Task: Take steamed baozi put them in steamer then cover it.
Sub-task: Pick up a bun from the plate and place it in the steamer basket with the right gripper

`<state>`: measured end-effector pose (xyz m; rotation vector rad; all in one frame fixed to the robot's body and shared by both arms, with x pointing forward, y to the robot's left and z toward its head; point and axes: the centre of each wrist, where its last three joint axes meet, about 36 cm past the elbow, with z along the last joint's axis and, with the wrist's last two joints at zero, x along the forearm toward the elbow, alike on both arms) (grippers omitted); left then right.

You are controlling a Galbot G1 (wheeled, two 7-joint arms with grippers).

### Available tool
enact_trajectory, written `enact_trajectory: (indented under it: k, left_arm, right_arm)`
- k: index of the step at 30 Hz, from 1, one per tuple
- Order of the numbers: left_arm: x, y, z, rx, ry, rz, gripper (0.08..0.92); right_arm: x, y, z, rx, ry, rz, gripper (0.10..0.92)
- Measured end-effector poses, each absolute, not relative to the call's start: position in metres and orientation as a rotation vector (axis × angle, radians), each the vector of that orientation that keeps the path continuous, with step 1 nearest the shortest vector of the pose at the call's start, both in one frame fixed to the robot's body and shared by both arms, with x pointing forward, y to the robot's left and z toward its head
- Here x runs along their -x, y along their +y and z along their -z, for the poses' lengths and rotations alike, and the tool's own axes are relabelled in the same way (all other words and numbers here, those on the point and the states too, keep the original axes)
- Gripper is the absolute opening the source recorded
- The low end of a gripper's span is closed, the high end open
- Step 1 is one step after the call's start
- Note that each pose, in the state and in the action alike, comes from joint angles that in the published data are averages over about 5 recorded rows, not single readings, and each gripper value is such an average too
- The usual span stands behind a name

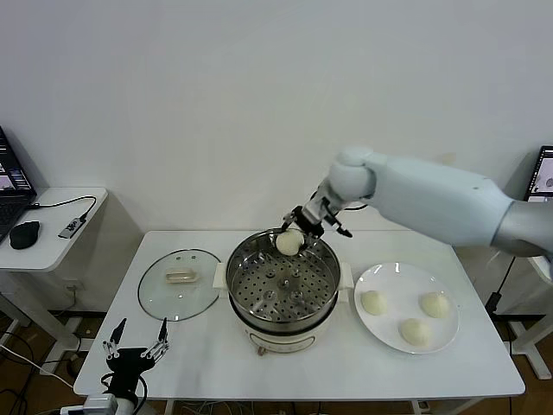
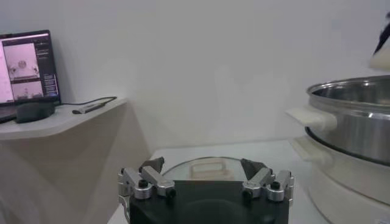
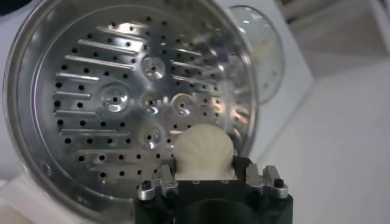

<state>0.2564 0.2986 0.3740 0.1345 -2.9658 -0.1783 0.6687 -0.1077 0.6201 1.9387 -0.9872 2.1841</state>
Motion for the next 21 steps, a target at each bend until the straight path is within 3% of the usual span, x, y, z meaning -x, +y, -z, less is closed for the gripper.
enact_trajectory:
  k: [15, 21]
  left_arm:
    - [-0.260, 0.300, -0.375, -0.137, -2.973, 0.175, 0.823]
    - [-0.259, 0.298, -0.376, -0.135, -2.974, 0.171, 0.823]
  right_arm:
    - [-0.677, -0.076, -0.587, -1.978, -0.662, -2.405, 0.599]
    - [-0.678, -0.076, -0.583, -1.981, -0.629, -2.438, 0.720]
